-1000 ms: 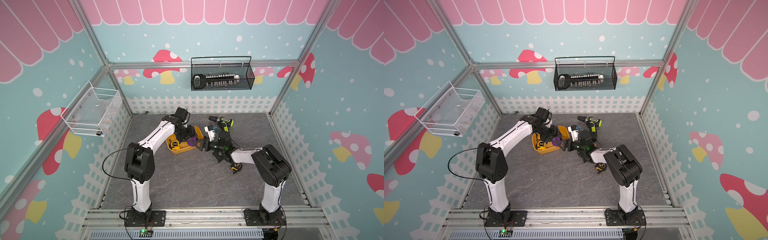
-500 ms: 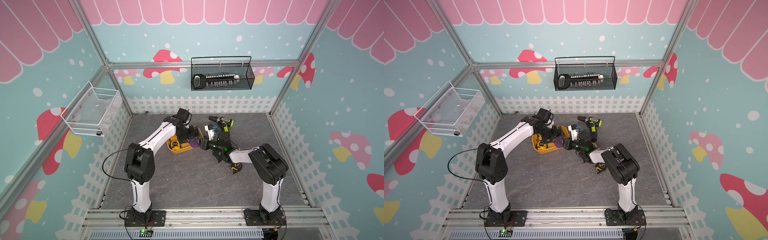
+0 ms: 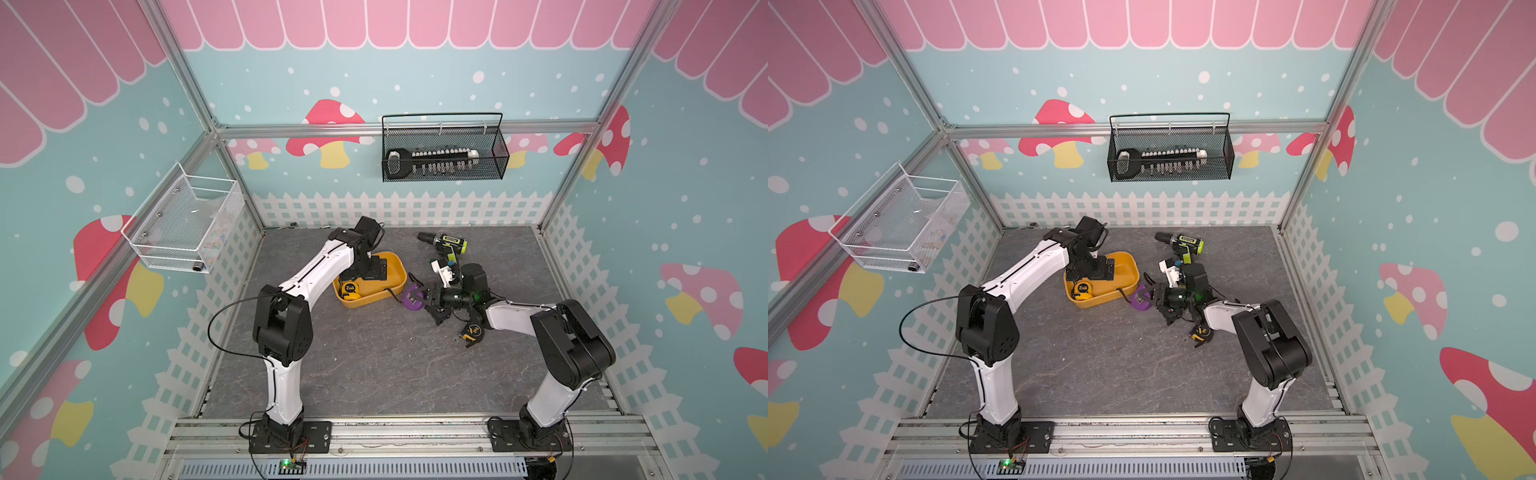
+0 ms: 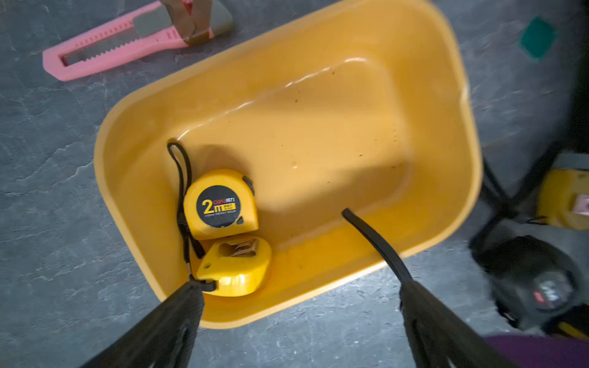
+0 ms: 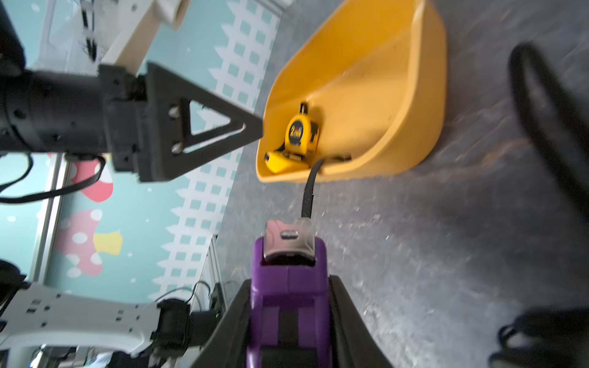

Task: Take the tape measure out of the storage box
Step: Place the tape measure at the center of the board, then pick up the tape measure from the storage box, then place the tape measure at the center of the board.

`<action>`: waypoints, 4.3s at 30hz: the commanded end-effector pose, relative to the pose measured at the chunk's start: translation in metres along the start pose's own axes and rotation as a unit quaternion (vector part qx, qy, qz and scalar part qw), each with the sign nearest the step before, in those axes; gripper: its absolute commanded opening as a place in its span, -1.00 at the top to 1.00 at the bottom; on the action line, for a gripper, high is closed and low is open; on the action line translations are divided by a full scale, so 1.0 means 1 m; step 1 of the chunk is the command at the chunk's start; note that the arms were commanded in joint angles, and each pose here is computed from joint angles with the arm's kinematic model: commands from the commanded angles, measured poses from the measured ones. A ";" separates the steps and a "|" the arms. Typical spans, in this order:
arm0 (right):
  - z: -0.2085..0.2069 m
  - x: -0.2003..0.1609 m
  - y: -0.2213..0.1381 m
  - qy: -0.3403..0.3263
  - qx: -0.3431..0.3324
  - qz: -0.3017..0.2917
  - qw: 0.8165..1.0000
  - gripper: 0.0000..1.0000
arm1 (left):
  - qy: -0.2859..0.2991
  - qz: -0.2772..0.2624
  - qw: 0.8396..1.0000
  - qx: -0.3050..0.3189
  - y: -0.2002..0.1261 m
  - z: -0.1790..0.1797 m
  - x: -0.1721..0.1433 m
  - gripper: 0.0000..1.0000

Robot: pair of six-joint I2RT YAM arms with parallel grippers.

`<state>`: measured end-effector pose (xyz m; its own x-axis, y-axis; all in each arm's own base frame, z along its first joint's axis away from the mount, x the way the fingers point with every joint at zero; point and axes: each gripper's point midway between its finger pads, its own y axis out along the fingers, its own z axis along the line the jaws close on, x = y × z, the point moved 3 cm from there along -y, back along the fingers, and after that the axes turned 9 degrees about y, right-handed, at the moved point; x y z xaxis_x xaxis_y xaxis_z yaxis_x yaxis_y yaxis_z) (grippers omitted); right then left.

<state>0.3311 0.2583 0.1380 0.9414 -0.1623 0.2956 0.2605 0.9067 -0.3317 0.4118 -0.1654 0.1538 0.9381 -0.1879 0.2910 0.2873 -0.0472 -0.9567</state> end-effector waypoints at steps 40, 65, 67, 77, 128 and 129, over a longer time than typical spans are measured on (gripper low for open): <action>0.009 -0.043 -0.056 -0.147 -0.201 0.084 0.965 -0.71 | 0.108 0.156 0.978 0.089 0.114 0.028 -0.015 -0.97; -0.003 -0.045 -0.051 -0.154 -0.204 0.084 0.963 -0.70 | 0.065 0.045 0.997 0.025 0.067 0.007 0.034 -0.98; -0.003 -0.044 -0.051 -0.158 -0.206 0.082 0.962 -0.71 | 0.072 0.058 0.996 0.018 0.080 0.005 0.031 -0.97; -0.007 -0.046 -0.056 -0.160 -0.220 0.078 0.959 -0.71 | 0.109 0.089 0.990 0.002 0.122 -0.004 0.022 -0.97; 0.068 0.039 0.032 -0.173 0.046 -0.115 0.977 -0.60 | -0.116 -0.047 0.942 -0.311 -0.061 -0.075 0.022 -0.19; 0.068 0.039 0.035 -0.171 0.046 -0.115 0.977 -0.58 | -0.116 -0.047 0.941 -0.315 -0.062 -0.078 0.020 -0.20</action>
<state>0.3516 0.3011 0.1787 0.7791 -0.1892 0.5976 0.3875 0.8948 -0.2219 0.4010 -0.2307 0.1855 0.9683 0.0365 0.2472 0.2246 -0.5608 -0.7969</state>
